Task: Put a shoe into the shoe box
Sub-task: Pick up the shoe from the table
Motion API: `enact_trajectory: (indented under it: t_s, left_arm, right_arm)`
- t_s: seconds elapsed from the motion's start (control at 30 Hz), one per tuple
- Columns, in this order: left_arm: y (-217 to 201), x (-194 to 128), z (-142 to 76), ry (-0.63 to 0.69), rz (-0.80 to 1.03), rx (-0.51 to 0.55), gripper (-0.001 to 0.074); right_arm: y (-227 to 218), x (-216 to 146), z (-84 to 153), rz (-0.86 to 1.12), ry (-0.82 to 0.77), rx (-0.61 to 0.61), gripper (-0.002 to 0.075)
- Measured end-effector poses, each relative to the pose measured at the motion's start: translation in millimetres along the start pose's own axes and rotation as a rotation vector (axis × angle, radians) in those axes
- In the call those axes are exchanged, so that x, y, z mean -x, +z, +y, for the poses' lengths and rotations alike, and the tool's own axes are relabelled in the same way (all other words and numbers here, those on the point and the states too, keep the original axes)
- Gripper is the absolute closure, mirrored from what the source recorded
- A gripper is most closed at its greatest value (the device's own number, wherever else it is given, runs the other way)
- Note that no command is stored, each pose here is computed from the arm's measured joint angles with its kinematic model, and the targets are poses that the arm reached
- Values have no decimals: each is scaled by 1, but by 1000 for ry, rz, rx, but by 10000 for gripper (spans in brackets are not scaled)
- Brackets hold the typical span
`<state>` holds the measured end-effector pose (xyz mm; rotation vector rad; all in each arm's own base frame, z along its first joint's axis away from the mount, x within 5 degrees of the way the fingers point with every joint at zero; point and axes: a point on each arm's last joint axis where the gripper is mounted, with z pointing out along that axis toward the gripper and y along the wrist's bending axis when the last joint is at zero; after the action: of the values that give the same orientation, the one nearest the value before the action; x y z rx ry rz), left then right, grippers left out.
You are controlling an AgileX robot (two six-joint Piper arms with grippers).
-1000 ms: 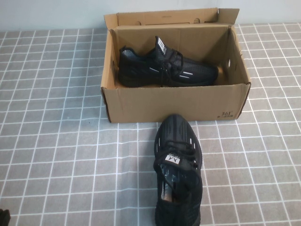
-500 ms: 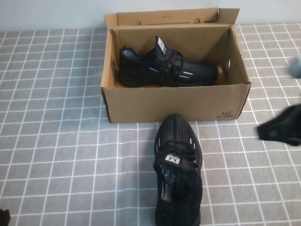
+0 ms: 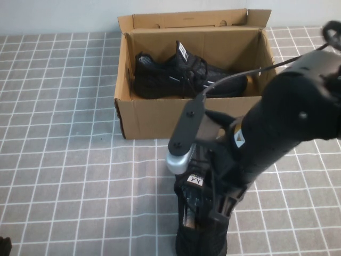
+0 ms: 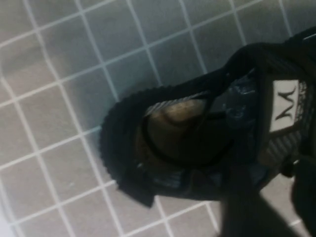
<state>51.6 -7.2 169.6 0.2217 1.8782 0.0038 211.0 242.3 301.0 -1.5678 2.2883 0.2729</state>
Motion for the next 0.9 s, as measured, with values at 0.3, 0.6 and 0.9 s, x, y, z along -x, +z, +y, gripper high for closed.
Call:
enact_trajectory:
  t_s: [0.3, 0.6, 0.9]
  left_arm:
    - [0, 0, 0, 0, 0, 0, 736]
    - [0, 0, 0, 0, 0, 0, 736]
    - [0, 0, 0, 0, 0, 0, 736]
  right_arm:
    - [23, 14, -10, -64, -9, -54, 207]
    - [52, 13, -26, 24, -83, -164, 196]
    - [56, 14, -30, 18, -64, -204, 232]
